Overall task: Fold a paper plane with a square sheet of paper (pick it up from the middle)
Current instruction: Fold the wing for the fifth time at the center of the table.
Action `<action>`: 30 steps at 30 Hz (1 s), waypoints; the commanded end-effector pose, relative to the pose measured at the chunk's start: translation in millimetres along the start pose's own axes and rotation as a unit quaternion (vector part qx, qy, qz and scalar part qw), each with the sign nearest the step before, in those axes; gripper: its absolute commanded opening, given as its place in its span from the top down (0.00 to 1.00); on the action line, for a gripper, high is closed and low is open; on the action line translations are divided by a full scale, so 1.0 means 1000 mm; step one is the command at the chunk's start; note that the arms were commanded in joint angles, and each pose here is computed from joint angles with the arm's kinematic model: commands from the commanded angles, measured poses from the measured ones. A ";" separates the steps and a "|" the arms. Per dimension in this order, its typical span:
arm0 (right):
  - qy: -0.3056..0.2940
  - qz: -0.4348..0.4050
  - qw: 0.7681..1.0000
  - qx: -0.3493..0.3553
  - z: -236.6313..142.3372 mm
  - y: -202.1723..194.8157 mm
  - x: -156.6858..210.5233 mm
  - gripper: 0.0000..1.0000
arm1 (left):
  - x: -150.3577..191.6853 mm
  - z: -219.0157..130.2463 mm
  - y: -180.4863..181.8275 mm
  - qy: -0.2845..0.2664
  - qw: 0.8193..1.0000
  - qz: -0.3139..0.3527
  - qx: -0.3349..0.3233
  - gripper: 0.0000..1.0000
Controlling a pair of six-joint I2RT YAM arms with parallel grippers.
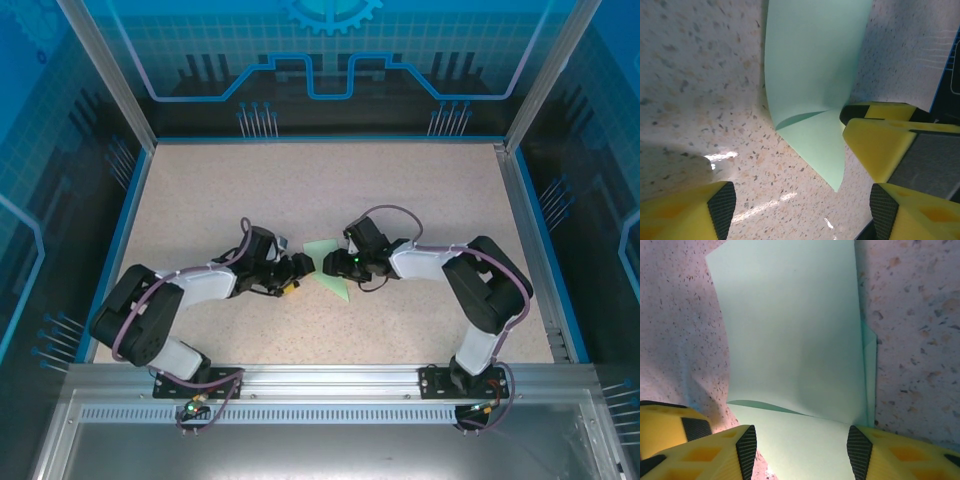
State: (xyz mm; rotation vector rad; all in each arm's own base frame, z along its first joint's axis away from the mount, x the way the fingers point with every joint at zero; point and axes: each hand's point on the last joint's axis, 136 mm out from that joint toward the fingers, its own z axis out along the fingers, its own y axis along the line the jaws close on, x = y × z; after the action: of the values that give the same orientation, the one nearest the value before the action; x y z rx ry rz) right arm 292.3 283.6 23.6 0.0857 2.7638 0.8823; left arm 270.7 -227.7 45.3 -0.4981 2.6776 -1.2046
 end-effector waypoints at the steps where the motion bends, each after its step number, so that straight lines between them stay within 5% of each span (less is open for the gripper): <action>1: 0.029 0.029 0.999 0.011 0.007 -0.023 0.017 0.45 | 0.001 0.008 -0.016 0.013 1.000 -0.011 0.017 0.35; 9: 0.031 0.035 0.999 0.007 0.006 -0.030 0.018 0.45 | -0.009 0.024 -0.013 0.011 0.999 -0.043 0.007 0.57; 19: 0.035 0.044 0.998 0.001 0.006 -0.036 0.019 0.45 | -0.015 0.029 -0.009 0.006 0.998 -0.060 -0.010 0.56; 24: 0.037 0.046 0.998 0.002 0.007 -0.037 0.019 0.45 | -0.016 0.031 -0.009 0.006 0.998 -0.064 -0.016 0.49; 30: 0.037 0.044 0.998 0.005 0.007 -0.039 0.020 0.45 | -0.019 0.032 -0.021 0.006 0.998 -0.061 0.009 0.57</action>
State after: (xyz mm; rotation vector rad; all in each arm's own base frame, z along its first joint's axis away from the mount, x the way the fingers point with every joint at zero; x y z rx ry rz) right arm 292.9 281.8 26.4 0.1050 2.7308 1.0286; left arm 296.6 -247.9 34.5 -0.6616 2.6952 -1.2273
